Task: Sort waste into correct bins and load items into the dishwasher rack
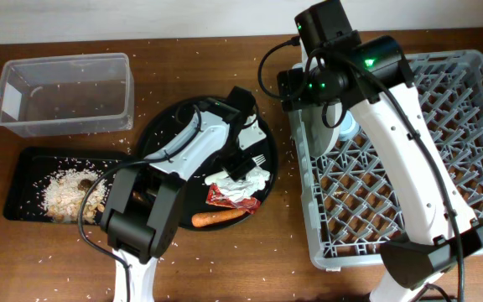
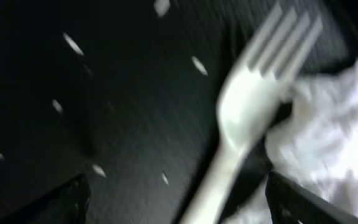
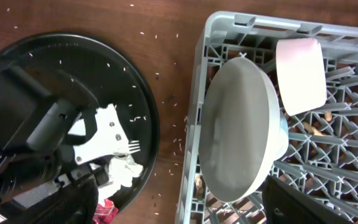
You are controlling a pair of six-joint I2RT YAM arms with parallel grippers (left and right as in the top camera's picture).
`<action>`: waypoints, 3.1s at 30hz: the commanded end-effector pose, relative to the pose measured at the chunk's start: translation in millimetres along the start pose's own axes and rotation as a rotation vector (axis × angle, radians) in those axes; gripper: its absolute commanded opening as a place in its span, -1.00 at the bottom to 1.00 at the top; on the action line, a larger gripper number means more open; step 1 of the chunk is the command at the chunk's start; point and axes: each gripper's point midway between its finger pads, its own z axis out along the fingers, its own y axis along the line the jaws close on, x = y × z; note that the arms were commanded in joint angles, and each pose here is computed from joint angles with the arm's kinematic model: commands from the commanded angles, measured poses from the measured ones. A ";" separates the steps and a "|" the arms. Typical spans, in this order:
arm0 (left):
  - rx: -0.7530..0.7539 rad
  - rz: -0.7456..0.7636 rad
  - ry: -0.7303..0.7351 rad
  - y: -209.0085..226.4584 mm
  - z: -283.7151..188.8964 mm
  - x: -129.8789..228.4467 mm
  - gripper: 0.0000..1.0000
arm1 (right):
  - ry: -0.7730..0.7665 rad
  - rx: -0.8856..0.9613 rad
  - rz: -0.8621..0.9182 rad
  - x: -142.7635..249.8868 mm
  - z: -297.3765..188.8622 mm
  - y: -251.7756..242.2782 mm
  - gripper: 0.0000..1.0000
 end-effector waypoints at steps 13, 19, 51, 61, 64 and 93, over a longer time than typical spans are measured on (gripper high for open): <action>-0.113 0.009 0.021 19.1 18.4 8.2 -0.66 | 0.005 0.016 0.010 0.3 3.1 -3.7 0.65; -0.149 -0.048 0.022 25.4 13.2 7.8 -0.99 | 0.005 0.016 0.010 0.3 3.1 -3.7 0.65; -0.010 -0.893 -0.003 73.2 -21.1 17.3 -0.07 | 0.053 -0.191 0.090 -6.9 59.3 69.3 0.60; -0.057 -1.297 -0.323 242.8 -169.0 107.1 0.03 | 0.125 -0.286 0.117 7.3 128.8 150.6 0.53; -0.061 -1.340 -0.309 250.4 -169.0 126.3 0.04 | 0.172 -0.289 0.117 31.9 190.7 197.3 0.43; -0.099 -1.350 -0.273 250.6 -167.4 135.5 0.07 | 0.323 -0.227 0.104 108.4 329.9 212.2 -0.91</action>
